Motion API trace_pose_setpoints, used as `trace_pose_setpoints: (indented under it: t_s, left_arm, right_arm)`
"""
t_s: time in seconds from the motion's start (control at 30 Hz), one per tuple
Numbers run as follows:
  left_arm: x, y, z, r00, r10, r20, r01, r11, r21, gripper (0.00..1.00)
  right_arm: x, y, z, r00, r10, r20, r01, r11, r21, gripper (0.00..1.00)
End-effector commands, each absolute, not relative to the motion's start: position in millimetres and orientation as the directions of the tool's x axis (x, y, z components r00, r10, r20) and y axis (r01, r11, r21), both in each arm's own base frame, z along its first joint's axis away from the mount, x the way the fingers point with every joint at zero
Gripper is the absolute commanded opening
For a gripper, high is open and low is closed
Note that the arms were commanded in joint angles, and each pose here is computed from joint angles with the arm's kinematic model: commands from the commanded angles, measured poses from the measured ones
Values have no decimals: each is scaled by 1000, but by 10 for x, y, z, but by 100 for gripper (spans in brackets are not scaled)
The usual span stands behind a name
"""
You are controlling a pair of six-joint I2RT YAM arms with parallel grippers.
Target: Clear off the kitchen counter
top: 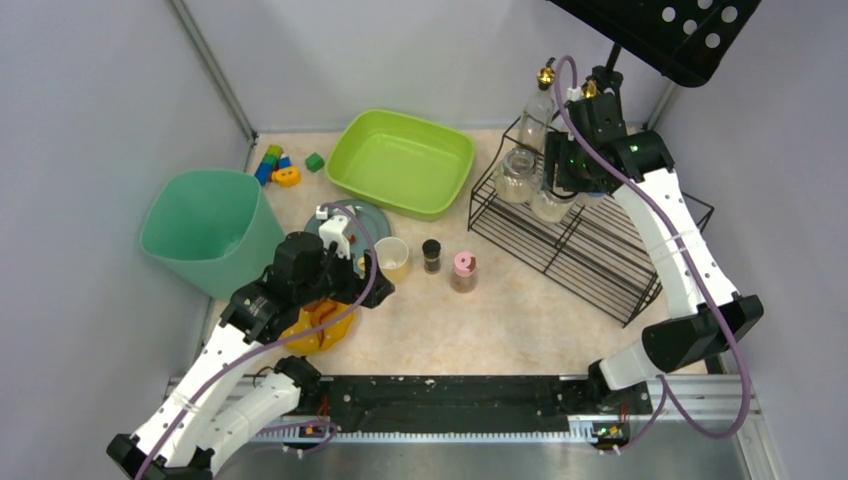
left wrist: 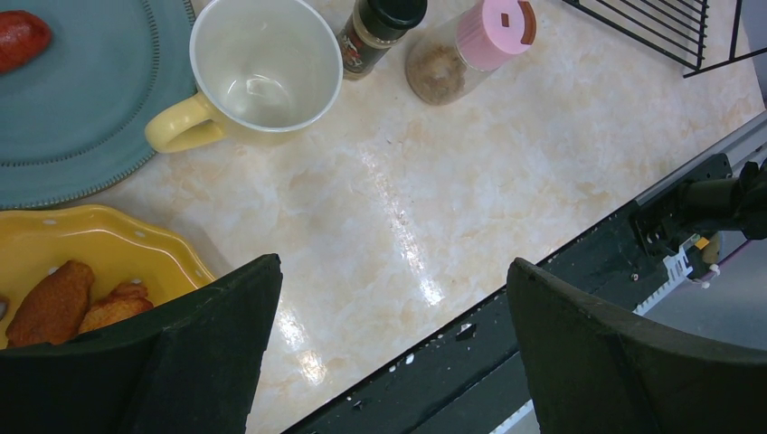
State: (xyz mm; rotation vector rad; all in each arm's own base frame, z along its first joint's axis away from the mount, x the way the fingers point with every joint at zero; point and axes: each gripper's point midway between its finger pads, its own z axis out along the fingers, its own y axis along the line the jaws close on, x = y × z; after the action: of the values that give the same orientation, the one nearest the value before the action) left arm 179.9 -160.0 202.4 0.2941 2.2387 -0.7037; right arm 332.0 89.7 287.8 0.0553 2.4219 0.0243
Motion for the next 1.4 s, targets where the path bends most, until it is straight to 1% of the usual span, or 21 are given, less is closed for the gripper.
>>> trace_pose_setpoints:
  t_s: [0.0, 0.13, 0.3, 0.37, 0.47, 0.53, 0.63, 0.67, 0.7, 0.73, 0.83, 1.03, 1.2, 1.37]
  left_arm:
    - [1848, -1621, 2093, -654, -17, -756, 432, 812, -392, 99]
    - [1848, -1619, 2095, -654, -18, -757, 431, 813, -392, 99]
    - [1849, -1619, 2093, -654, -18, -756, 431, 812, -392, 99]
    - [1850, -1622, 2095, -655, -17, -756, 432, 812, -393, 99]
    - [1851, -1624, 2085, -657, -16, -753, 430, 813, -392, 99]
    - [1853, -1621, 2075, -659, -15, -752, 429, 814, -392, 99]
    - [1858, -1625, 2072, -661, -14, -750, 428, 815, -392, 99]
    - [1859, -1624, 2071, -661, -14, -750, 427, 815, -391, 99]
    - [1860, -1625, 2062, -663, -12, -748, 426, 816, -391, 99]
    - [1860, -1623, 2063, -663, -12, -748, 426, 816, -391, 99]
    - [1867, -1619, 2052, -665, -12, -747, 421, 819, -389, 99]
    - [1887, -1601, 2045, -665, -15, -747, 411, 828, -382, 99]
    - [1907, -1593, 2017, -671, -13, -741, 400, 836, -376, 99]
    - [1932, -1570, 1988, -676, -15, -737, 382, 848, -368, 99]
  right_arm:
    - [3570, 876, 2947, -695, 76, -715, 41, 997, 65, 24]
    - [3616, 877, 2852, -714, 75, -696, 35, 997, 71, 26]
    - [3629, 876, 2744, -732, 64, -678, 31, 998, 60, 32]
    - [3627, 882, 2683, -743, 60, -667, 29, 998, 57, 38]
    - [3634, 874, 2615, -750, 58, -659, 34, 998, 49, 57]
    - [3647, 876, 2614, -749, 61, -660, 36, 998, 51, 66]
    - [3667, 898, 2674, -738, 67, -671, 32, 997, 65, 77]
    - [3674, 899, 2706, -733, 68, -677, 31, 997, 67, 82]
    - [3675, 901, 2732, -729, 71, -680, 32, 997, 70, 89]
    - [3677, 907, 2768, -725, 73, -685, 29, 997, 75, 91]
    - [3657, 911, 2875, -707, 77, -703, 23, 996, 85, 95]
    - [3548, 1037, 3189, -657, 75, -751, -37, 991, 132, 97]
    - [3352, 1396, 3303, -642, -18, -767, -167, 979, 117, 97]
    - [3064, 1864, 3255, -629, -109, -770, -302, 947, 113, 97]
